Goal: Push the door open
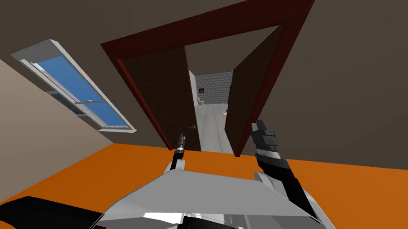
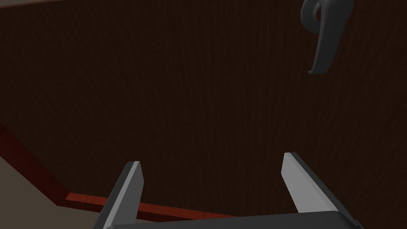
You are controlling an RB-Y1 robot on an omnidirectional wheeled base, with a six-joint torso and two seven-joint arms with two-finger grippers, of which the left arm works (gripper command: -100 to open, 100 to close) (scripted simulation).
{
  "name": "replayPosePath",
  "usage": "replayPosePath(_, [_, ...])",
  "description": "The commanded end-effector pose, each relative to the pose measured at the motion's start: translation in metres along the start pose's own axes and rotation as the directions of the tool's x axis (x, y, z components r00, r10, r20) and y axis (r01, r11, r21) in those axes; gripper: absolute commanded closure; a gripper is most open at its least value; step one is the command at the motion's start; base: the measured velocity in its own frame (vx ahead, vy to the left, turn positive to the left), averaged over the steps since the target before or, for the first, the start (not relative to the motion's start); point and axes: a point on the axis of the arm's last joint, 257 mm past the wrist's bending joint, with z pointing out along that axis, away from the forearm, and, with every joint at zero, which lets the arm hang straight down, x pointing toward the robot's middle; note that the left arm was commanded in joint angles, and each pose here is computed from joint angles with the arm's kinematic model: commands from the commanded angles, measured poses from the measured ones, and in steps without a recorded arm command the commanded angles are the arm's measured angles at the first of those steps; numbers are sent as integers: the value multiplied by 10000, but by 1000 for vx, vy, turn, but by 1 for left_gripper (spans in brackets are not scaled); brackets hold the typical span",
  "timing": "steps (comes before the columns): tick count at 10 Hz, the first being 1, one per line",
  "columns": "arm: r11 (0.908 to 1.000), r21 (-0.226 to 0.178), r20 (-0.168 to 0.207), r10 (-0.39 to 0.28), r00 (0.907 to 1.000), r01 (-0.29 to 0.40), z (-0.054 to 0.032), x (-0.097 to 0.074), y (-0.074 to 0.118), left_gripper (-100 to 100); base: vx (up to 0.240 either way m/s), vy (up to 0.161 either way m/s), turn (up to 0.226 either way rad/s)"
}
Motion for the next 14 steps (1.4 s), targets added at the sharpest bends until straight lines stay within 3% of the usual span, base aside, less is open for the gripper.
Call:
replayPosePath(1, [9998,-203,7,-1,10000,1,-4,12,102,-100,34,76,-68])
replayPosePath(6, [9970,-776,46,-58,10000,62,-52,53,403,-100,30,73,-96])
replayPosePath(14, [9809,-1923,110,-264,9996,281,-211,208,952,-100,31,87,-120])
